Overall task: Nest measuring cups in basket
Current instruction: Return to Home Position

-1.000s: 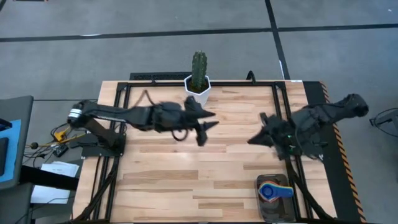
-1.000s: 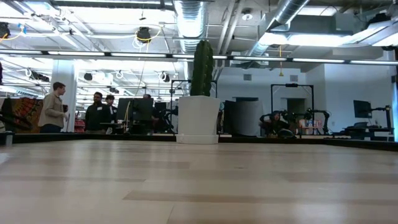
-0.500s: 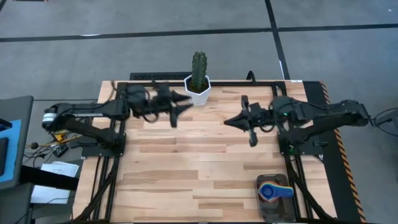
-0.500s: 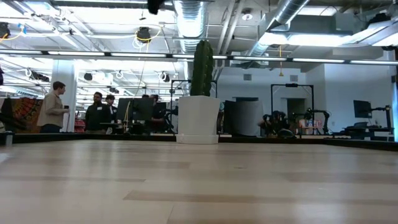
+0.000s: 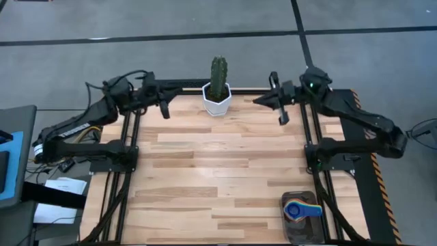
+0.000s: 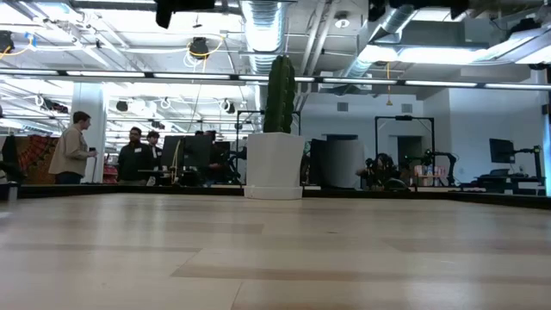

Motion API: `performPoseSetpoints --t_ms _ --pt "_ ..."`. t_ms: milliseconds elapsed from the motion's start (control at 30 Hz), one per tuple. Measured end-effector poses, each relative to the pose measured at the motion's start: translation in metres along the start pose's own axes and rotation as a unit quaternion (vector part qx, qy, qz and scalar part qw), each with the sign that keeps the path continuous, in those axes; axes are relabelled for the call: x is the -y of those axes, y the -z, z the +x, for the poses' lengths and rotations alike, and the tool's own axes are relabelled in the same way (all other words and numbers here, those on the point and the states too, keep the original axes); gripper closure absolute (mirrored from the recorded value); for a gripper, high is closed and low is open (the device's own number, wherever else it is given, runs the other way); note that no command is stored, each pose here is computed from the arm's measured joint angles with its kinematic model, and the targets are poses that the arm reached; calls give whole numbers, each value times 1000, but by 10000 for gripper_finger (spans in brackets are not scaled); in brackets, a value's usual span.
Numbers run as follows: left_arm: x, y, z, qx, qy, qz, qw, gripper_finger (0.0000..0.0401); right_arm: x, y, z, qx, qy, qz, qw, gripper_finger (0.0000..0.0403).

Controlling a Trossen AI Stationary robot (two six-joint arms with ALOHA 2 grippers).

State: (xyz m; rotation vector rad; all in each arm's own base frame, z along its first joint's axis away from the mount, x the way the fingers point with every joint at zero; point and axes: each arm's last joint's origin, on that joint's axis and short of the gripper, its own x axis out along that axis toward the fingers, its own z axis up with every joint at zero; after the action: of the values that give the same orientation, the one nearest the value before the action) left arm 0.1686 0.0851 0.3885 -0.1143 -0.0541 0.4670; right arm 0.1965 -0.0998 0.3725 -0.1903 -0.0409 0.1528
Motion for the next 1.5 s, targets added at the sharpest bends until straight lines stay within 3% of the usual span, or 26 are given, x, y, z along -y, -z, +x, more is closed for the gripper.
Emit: performPoseSetpoints --t_ms 67,167,400,533,633,733,900,1067,1300,1500 --pt "3 7 10 -16 3 6 1000 393 11 3 -10 -2 -10 8 1000 398" --pt "9 20 32 -43 39 19 998 394 21 8 -17 -4 -26 38 999 398" --pt "16 33 64 -19 61 124 990 400 24 6 -21 0 -20 22 1000 399" --pt "14 23 53 4 102 134 986 400 18 -1 -24 9 -19 23 1000 398" --pt "12 28 44 -45 90 135 986 401 14 -9 -24 27 11 0 1000 399" --pt "12 40 45 -104 79 132 983 401 10 -14 -19 48 14 13 999 397" --pt "35 44 44 -106 138 128 976 401 0 -12 -12 34 -12 40 999 399" --pt "54 44 32 -95 150 134 975 401 -17 -20 -20 31 -21 42 998 399" --pt "57 89 1 -44 129 65 988 401 -44 -33 -49 17 -9 41 999 399" --pt "54 108 -22 -41 136 20 990 401 -65 -20 -58 16 -4 84 996 399"
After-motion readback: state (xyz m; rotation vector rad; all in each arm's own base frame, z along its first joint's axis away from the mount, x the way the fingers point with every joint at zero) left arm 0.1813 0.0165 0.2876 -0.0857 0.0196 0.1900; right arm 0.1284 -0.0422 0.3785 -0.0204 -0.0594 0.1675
